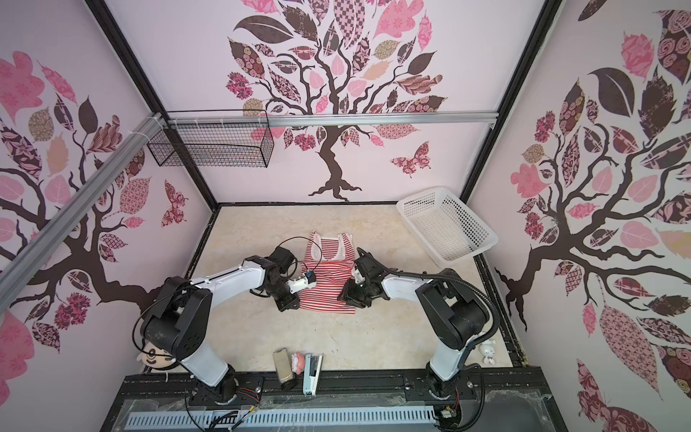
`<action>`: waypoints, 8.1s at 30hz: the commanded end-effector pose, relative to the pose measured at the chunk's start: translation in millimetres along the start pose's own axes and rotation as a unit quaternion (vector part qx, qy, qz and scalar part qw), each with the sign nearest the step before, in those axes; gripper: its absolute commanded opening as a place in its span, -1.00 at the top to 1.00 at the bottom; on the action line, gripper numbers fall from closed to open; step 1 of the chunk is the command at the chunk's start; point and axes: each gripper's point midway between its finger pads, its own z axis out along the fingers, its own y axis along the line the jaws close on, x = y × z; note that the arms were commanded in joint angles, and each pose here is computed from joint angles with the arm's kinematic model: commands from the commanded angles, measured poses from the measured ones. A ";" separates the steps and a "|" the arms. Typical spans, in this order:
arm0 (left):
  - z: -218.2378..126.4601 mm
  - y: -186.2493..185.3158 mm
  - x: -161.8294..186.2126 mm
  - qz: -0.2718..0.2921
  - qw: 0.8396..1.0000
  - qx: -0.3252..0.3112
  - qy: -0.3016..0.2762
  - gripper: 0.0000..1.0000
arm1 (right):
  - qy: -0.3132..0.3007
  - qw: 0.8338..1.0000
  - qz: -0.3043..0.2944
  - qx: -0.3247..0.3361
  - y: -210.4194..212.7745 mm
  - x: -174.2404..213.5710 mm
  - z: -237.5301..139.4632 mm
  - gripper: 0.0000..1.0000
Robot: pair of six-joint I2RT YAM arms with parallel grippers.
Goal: Fold and stack the tank tops
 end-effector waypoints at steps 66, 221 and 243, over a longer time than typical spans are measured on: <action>-20.0 104.6 -66.7 -0.053 0.984 -0.163 -0.048 0.02 | -0.134 0.988 -0.050 0.050 33.0 -154.2 -56.0 0.34; -24.1 66.7 -63.3 -0.066 0.982 -0.148 -0.098 0.01 | -0.029 0.996 -0.070 0.040 16.7 -4.8 -18.8 -0.02; -9.5 98.7 -40.6 -0.087 0.979 -0.182 -0.037 0.04 | -0.001 0.997 -0.053 0.060 -3.5 53.0 -12.0 -0.03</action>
